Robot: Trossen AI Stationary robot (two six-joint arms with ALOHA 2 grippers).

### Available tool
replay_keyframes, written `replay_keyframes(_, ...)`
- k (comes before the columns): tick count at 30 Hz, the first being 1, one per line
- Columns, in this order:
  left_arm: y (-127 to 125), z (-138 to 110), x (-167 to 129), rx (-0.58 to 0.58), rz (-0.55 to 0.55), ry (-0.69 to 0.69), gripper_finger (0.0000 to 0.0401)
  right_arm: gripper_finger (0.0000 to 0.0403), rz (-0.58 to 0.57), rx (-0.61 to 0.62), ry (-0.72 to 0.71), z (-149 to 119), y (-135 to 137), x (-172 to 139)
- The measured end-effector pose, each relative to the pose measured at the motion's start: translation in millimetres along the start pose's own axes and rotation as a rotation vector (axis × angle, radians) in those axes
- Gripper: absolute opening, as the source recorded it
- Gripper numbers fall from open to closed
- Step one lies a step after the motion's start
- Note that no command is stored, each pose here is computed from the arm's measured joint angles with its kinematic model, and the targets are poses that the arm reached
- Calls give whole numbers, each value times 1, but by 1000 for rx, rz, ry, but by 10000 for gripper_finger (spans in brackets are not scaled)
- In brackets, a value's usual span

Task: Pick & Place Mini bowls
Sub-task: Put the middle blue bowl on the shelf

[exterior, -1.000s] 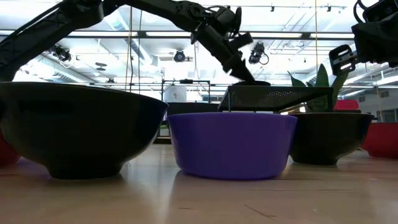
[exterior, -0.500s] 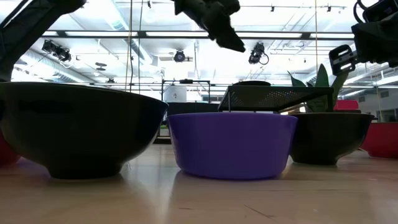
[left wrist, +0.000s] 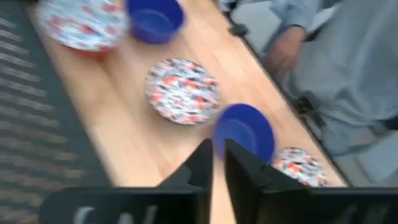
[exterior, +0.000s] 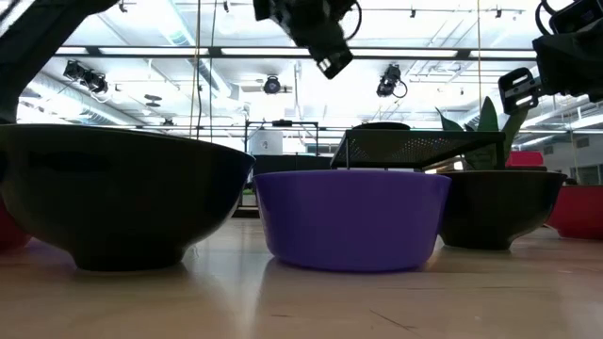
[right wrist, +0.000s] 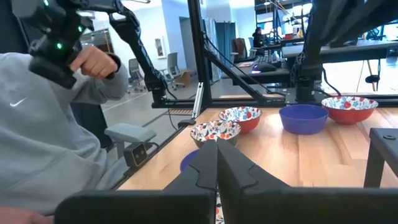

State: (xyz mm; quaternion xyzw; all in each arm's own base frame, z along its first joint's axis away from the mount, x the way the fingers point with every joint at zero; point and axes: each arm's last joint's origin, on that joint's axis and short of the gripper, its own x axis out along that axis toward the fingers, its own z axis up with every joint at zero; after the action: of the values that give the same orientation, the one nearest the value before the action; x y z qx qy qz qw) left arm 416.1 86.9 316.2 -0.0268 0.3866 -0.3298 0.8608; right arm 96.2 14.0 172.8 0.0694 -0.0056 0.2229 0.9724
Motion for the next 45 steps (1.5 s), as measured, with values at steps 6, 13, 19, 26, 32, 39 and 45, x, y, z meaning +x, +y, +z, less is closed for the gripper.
replay_keyframes(6, -27, -36, 12, -23, 52, -24, 8, 5, 0, 0, 0, 0, 0, 0)
replay_keyframes(13, -86, -88, -6, 30, 271, -203, 4, 5, 0, 0, 0, 0, 0, 0)
replay_keyframes(19, -122, -146, -12, 28, 551, -439, 9, 5, 0, 0, 1, 0, 0, 0)
replay_keyframes(26, -137, -197, -11, -1, 783, -707, 10, 5, 0, 0, 0, 0, 0, 0)
replay_keyframes(32, -136, -225, -2, -68, 847, -756, 12, 5, 0, 0, 0, 0, 0, 0)
replay_keyframes(39, -135, -235, 4, -99, 840, -738, 10, 5, -136, -69, -156, 14, -2, -1)
replay_keyframes(45, -136, -236, 5, -99, 837, -732, 10, 5, -206, 23, -497, 43, 1, -9)
